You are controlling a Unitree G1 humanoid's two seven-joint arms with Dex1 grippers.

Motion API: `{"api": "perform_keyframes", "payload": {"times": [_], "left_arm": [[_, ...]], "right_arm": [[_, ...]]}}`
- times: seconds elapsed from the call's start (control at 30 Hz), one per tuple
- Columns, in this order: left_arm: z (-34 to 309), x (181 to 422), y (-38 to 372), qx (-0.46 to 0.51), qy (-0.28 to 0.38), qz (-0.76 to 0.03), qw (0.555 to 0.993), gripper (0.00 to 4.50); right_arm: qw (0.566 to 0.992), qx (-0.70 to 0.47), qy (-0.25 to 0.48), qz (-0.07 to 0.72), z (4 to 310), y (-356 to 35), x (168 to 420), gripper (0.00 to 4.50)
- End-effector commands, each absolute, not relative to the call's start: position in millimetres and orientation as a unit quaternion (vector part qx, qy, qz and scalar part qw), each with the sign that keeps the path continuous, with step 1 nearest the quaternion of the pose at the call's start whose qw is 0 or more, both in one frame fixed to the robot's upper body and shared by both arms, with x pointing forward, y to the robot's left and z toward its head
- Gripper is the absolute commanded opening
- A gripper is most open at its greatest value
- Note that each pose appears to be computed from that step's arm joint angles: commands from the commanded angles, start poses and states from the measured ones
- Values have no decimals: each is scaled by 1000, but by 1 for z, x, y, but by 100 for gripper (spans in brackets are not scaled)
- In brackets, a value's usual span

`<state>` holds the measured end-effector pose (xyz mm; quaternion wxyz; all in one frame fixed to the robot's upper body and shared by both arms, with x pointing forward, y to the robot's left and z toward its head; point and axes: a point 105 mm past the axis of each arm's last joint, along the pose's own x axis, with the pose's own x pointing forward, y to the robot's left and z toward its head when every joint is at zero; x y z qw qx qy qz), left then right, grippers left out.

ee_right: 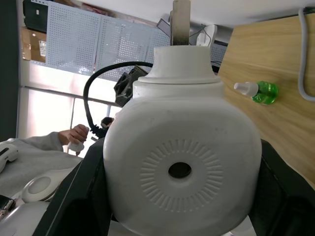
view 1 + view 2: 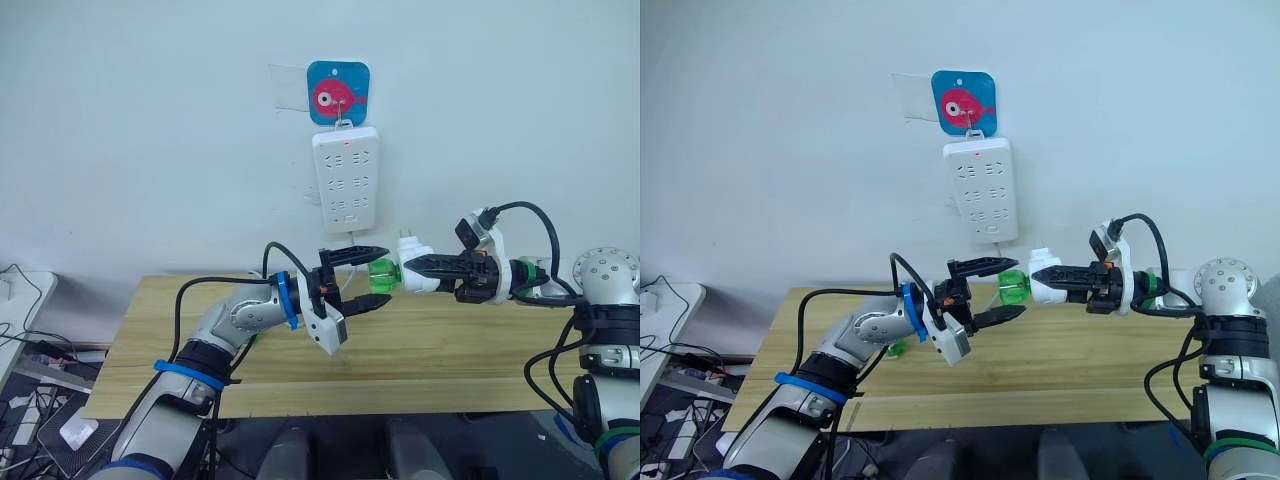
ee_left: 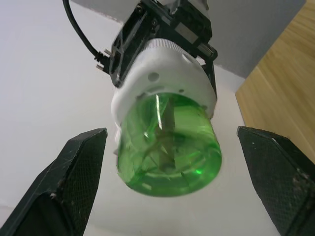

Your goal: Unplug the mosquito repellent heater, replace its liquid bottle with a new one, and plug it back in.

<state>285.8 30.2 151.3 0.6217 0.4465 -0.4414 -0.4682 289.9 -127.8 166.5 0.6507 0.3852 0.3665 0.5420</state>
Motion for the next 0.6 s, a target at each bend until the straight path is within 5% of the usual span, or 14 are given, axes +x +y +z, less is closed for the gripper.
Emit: {"api": "perform_keyframes", "payload": {"times": [0.03, 0.13, 0.27, 0.43, 0.6], "left_arm": [[159, 284, 30, 440, -458, -465, 617, 330], [159, 284, 30, 412, -442, -479, 637, 235], [165, 283, 31, 308, -386, -513, 702, 225], [176, 281, 31, 51, -158, -608, 776, 225], [172, 281, 44, -232, 93, -628, 737, 225]], "right_arm": [[644, 379, 354, 563, 177, -126, 285, 298], [645, 378, 354, 561, 177, -126, 285, 298], [650, 366, 361, 560, 174, -129, 283, 298], [663, 326, 369, 564, 172, -132, 276, 298], [667, 312, 362, 572, 173, -131, 278, 298]]}}
